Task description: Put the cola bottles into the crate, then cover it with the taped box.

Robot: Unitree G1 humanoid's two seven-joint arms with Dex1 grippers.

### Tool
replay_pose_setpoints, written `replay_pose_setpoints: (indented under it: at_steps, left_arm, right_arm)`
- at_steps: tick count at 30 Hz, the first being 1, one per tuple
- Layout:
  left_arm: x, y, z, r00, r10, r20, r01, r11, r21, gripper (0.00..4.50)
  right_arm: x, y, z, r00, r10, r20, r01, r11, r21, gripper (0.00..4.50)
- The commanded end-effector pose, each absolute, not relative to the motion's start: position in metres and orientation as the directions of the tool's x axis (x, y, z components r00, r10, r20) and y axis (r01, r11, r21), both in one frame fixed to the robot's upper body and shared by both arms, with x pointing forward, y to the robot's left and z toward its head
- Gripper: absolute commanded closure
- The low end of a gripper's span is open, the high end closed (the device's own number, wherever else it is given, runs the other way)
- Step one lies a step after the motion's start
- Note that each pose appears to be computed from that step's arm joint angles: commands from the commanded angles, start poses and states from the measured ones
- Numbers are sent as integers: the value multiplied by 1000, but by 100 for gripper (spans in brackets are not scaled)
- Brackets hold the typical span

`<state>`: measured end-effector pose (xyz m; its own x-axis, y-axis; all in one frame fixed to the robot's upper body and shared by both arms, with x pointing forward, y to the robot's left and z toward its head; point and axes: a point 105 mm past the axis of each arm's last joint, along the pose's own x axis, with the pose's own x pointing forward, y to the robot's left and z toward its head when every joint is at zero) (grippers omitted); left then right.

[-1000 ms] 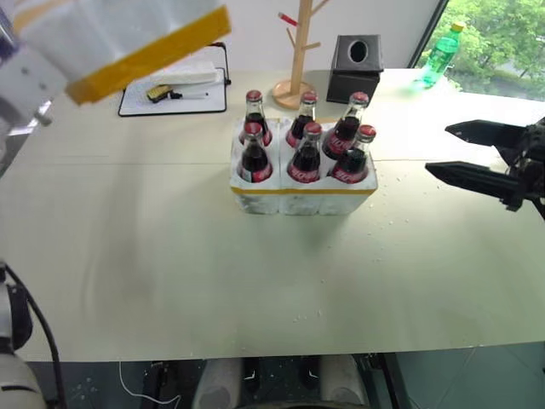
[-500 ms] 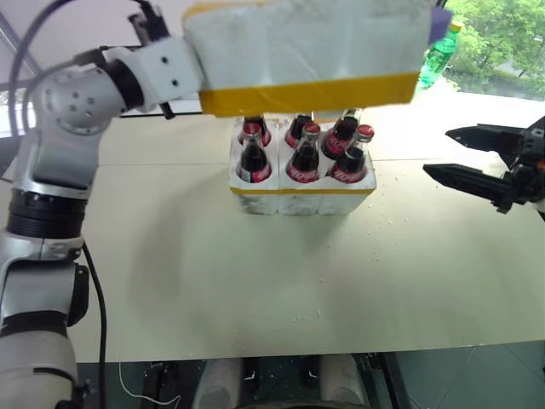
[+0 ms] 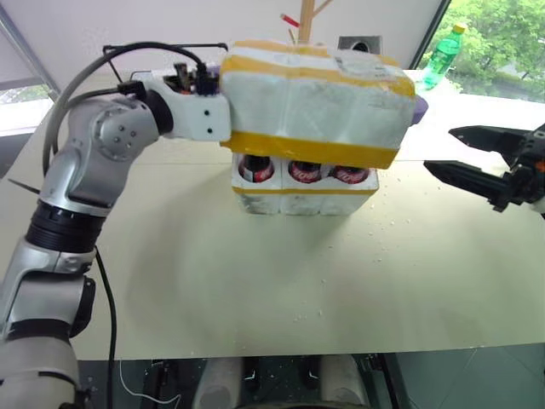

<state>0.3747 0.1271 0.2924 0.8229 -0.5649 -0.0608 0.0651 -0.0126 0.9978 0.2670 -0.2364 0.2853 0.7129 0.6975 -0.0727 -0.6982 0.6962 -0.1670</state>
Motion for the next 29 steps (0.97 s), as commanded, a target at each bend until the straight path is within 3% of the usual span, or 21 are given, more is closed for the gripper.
replay_pose_setpoints:
  at_steps: [1,5,9,12,16,23,29]
  left_arm:
    - [367,131,295,826,-562,-50,66,9,998,20]
    - [359,142,291,828,-557,-61,135,92,987,20]
    - [352,171,294,828,-560,-44,333,427,840,20]
    - [338,188,288,757,-648,-87,535,539,651,20]
    - [297,211,280,538,-835,-117,837,513,188,20]
    - [279,250,280,493,-858,-146,861,505,-58,20]
    - [273,274,272,506,-827,-245,844,533,-56,20]
  right_arm:
    - [263,-239,296,719,694,-38,-684,697,-214,0]
    - [264,-241,294,722,691,-46,-683,700,-211,0]
    - [265,-244,286,721,689,-74,-688,699,-197,0]
    - [264,-246,279,716,691,-104,-696,693,-189,0]
    - [267,-252,271,712,689,-132,-701,691,-175,0]
    - [265,-253,265,677,713,-183,-736,658,-160,0]
    - [262,-249,260,635,744,-209,-772,615,-159,0]
